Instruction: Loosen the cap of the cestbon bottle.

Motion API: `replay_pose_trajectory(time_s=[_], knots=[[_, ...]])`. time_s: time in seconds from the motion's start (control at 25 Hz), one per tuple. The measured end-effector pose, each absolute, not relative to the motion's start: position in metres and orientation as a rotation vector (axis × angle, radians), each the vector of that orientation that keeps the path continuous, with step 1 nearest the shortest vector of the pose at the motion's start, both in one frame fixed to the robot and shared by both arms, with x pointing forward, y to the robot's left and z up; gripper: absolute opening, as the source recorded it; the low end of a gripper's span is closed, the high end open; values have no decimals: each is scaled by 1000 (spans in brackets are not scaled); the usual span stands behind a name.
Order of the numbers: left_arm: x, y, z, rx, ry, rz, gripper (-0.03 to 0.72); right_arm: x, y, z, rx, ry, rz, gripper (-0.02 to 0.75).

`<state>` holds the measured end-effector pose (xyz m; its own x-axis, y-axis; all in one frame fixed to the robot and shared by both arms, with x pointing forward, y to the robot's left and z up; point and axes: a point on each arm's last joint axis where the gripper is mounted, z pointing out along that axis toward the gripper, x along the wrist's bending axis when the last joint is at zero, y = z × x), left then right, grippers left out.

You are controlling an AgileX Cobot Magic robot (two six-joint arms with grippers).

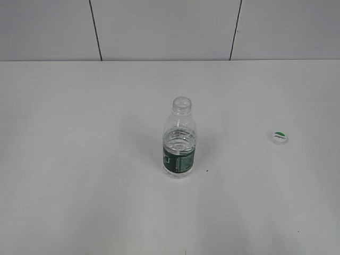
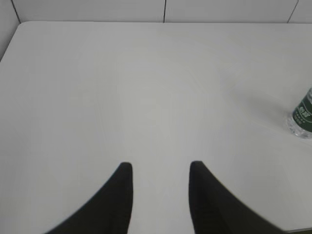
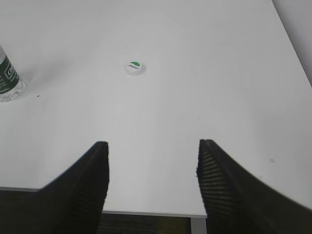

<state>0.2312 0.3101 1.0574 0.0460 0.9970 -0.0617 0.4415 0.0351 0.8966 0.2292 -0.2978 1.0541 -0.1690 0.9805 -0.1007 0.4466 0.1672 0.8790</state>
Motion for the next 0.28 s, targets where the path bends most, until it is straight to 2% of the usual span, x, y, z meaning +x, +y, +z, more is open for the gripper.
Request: replay_pose_trajectory(time_s=[0.28], knots=[[230,309,1057,1445,1614,945,246,229,-298,1054,1367,1726,940,443]])
